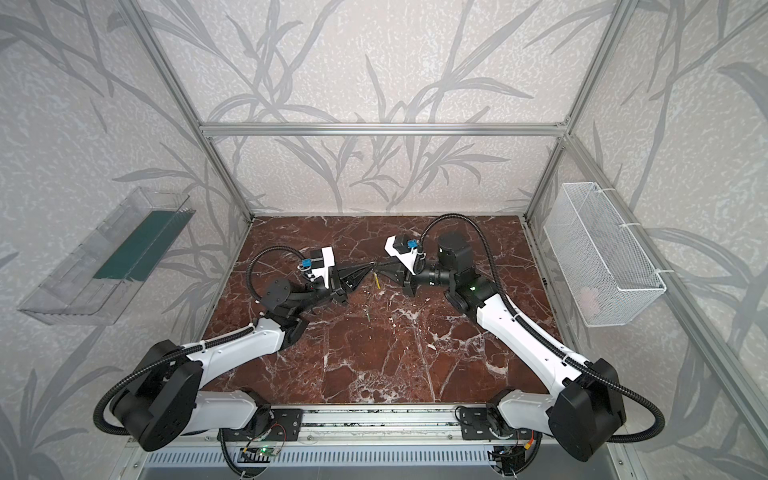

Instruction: Put the keys on the keyring

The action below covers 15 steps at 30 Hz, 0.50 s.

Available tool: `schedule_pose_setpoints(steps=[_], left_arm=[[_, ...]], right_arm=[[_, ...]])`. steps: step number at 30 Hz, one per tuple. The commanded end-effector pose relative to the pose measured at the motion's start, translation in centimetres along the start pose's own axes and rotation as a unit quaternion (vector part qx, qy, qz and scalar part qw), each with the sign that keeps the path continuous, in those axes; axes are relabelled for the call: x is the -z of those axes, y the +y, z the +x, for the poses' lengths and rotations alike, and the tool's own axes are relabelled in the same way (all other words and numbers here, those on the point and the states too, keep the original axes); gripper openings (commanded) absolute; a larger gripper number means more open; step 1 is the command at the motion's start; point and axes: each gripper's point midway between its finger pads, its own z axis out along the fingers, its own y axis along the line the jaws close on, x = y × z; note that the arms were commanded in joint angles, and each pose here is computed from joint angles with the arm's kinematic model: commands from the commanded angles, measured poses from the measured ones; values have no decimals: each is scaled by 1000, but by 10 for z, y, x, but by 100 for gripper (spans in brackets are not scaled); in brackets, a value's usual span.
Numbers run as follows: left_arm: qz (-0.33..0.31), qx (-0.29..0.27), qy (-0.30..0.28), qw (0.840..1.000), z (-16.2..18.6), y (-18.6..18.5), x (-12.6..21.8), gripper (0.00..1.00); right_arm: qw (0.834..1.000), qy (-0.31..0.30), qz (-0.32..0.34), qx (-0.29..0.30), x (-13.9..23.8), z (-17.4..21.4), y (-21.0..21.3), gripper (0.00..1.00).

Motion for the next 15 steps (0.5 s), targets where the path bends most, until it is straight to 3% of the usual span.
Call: schedule_pose_setpoints(steps=[1, 8, 15], left_arm=[[21, -7, -17, 1000, -15, -5, -6, 0], [19, 3, -4, 1000, -5, 1, -9, 0], [25, 8, -1, 1000, -4, 0, -10, 0]], right_arm=[[999, -28, -10, 19, 1, -22, 2, 10], [999, -38, -19, 15, 0, -26, 3, 8], [999, -40, -18, 11, -1, -27, 2, 12]])
